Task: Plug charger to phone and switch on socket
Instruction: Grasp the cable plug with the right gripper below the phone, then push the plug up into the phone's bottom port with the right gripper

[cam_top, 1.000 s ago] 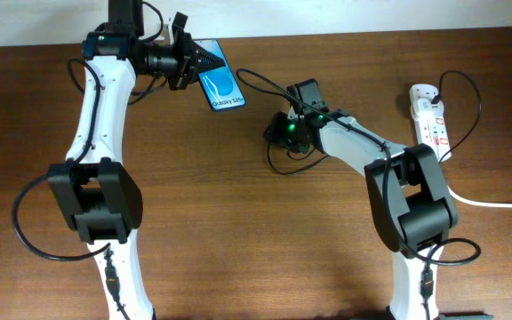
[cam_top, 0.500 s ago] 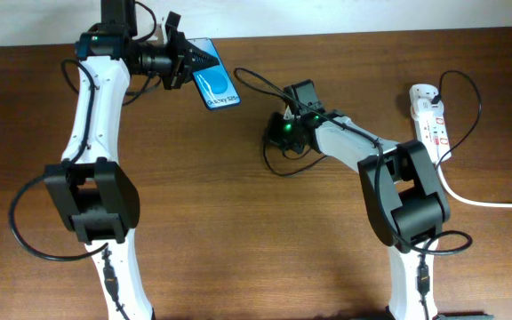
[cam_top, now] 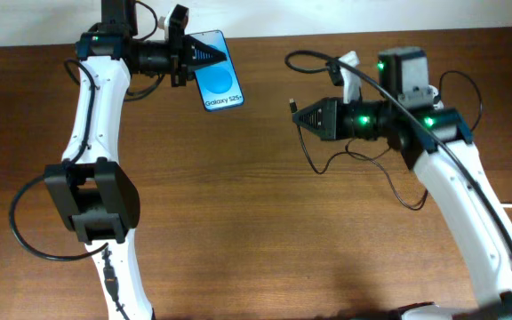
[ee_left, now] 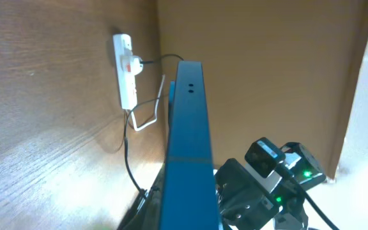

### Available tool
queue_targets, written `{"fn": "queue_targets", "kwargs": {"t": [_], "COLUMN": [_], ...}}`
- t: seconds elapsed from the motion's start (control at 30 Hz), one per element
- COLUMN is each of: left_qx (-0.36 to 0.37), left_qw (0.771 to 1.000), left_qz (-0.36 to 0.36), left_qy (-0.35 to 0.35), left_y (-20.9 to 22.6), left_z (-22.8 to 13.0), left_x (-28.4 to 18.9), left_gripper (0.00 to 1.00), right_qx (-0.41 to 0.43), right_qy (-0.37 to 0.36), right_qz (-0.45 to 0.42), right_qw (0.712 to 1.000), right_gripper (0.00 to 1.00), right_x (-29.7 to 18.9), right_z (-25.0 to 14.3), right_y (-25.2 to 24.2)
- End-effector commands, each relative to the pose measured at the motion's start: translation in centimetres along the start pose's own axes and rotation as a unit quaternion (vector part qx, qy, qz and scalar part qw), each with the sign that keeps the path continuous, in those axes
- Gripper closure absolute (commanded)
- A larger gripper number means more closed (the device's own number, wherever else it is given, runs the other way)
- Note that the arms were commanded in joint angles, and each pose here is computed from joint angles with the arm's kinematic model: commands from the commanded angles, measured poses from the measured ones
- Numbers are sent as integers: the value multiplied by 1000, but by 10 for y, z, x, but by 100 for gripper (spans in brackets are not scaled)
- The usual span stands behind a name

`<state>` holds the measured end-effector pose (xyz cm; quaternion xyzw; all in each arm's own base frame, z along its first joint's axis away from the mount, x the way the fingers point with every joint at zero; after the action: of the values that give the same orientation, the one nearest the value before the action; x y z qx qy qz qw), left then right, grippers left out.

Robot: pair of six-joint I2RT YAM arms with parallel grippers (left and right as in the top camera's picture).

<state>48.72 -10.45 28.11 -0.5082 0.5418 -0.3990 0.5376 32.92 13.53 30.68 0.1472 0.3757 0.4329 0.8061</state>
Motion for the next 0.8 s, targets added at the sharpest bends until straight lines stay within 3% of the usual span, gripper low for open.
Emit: {"fn": "queue_targets", "kwargs": {"t": [0.0,0.13,0.23,0.43,0.77], "left_qx": [67,65,59,64,63], "left_qw": [995,994,993,992,994], "left_qz": [-59,-71,-77,-72,-65], "left_qy": [35,48,61,83,66], "left_y": [-18,-21,-22,-25,-22], "left_z": [-9,-13,-17,-25,-19], "left_x": [-4,-1,6,28,18], "left_gripper": [100,100,100,100,100], "right_qx": [5,10,33,38,27], "right_qy": [-15,-22,-37,-55,-68], "right_qz": [30,58,63,56,64], "right_qw": [999,998,997,996,995], "right_gripper": [96,96,96,96,96], "right_x": [2,64,85,93,92], "right_z": [-28,-43,-38,-32,-27], "right_y": [16,51,58,52,55]}}
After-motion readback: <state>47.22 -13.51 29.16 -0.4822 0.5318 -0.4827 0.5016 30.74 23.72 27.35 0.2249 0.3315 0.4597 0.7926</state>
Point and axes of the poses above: each gripper's point midway between its finger pads, its own x axis out along the fingers, its own y axis along the line the jaws close on, z = x × y, the point moved 7 cm from there along -x, back along the fingers, and after that the axes turned 12 degrees about -x, right-handed, at the moved point
